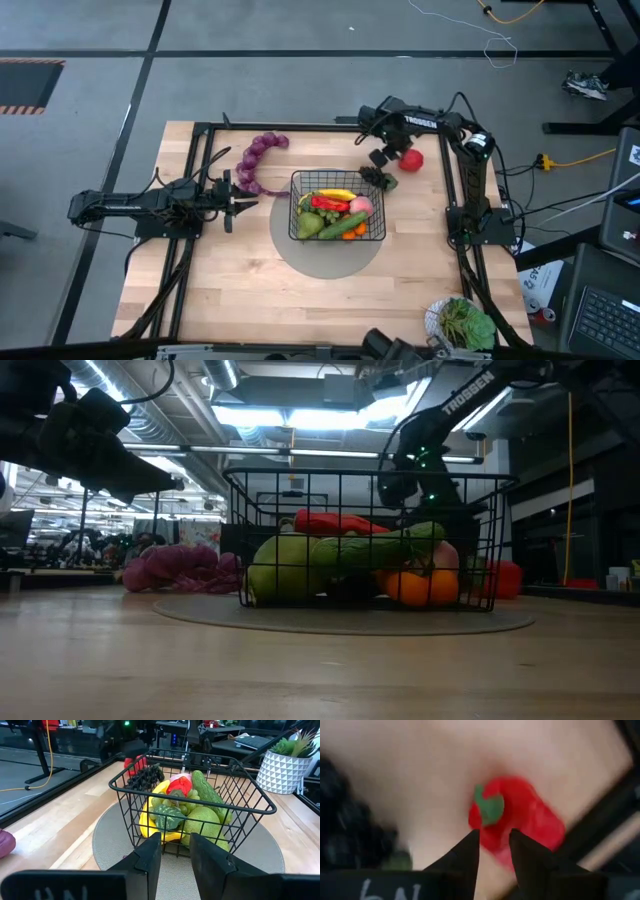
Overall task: Build produce basket
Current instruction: Put the red bell pepper into the wire basket
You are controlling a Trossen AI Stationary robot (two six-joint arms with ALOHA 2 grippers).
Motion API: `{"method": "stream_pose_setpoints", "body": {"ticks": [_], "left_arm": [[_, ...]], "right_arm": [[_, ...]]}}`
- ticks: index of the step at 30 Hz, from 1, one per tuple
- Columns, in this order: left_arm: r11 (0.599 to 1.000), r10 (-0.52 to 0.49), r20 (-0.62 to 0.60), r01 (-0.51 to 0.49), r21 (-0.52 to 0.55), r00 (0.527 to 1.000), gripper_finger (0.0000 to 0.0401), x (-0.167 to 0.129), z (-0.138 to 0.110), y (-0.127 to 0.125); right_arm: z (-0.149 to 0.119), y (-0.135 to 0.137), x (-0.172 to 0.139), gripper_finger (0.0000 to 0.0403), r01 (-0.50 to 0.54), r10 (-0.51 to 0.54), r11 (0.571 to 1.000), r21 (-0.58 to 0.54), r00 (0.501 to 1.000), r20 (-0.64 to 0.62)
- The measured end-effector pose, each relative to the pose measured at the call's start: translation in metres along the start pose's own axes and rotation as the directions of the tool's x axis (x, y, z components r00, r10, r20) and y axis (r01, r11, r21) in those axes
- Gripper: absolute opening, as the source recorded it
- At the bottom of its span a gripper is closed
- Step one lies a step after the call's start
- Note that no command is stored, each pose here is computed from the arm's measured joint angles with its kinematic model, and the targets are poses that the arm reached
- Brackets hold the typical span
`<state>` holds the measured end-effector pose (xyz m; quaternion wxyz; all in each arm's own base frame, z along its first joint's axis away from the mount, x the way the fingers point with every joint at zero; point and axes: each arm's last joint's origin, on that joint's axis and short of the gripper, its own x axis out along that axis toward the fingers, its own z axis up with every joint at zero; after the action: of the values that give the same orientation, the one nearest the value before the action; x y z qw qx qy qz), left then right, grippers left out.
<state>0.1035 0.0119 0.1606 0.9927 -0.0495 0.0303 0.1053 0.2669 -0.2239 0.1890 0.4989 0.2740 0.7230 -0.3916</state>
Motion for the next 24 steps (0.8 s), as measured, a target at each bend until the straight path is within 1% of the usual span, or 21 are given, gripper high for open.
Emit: {"method": "stream_pose_setpoints", "body": {"ticks": [3, 6, 9, 12, 14, 16, 17, 21, 24], "left_arm": [[1.000, 0.000, 0.000, 0.000, 0.000, 1.000, 0.0096, 0.000, 0.000, 0.000], [1.000, 0.000, 0.000, 0.000, 0.000, 1.000, 0.0096, 0.000, 0.000, 0.000], [1.000, 0.000, 0.000, 0.000, 0.000, 1.000, 0.0096, 0.000, 0.000, 0.000], [1.000, 0.000, 0.000, 0.000, 0.000, 1.000, 0.0096, 0.000, 0.000, 0.000], [1.000, 0.000, 0.000, 0.000, 0.000, 1.000, 0.0096, 0.000, 0.000, 0.000], [1.000, 0.000, 0.000, 0.000, 0.000, 1.000, 0.0096, 0.000, 0.000, 0.000], [1.000, 0.000, 0.000, 0.000, 0.000, 1.000, 0.0096, 0.000, 0.000, 0.000], [1.000, 0.000, 0.000, 0.000, 0.000, 1.000, 0.0096, 0.000, 0.000, 0.000], [1.000, 0.000, 0.000, 0.000, 0.000, 1.000, 0.0096, 0.000, 0.000, 0.000]], "right_arm": [[-0.015, 0.002, -0.004, 0.0110, 0.052, -0.053, 0.998, -0.018, 0.993, -0.103], [-0.023, 0.003, -0.006, 0.0110, 0.118, -0.122, 0.992, -0.036, 0.982, -0.143], [-0.022, 0.007, -0.007, 0.0110, 0.123, -0.127, 0.992, -0.040, 0.984, -0.121], [-0.018, 0.011, -0.007, 0.0110, 0.097, -0.102, 0.992, -0.084, 0.993, -0.061], [-0.020, 0.011, -0.008, 0.0110, 0.098, -0.108, 0.987, -0.131, 0.991, -0.077], [-0.026, 0.008, -0.009, 0.0110, 0.113, -0.132, 0.982, -0.150, 0.983, -0.130], [-0.028, 0.007, -0.010, 0.0110, 0.115, -0.135, 0.982, -0.147, 0.982, -0.131], [-0.043, 0.002, -0.020, 0.0110, 0.087, -0.098, 0.987, -0.135, 0.992, -0.074], [-0.055, 0.002, -0.024, 0.0110, 0.074, -0.072, 0.988, -0.137, 0.997, 0.019]]}}
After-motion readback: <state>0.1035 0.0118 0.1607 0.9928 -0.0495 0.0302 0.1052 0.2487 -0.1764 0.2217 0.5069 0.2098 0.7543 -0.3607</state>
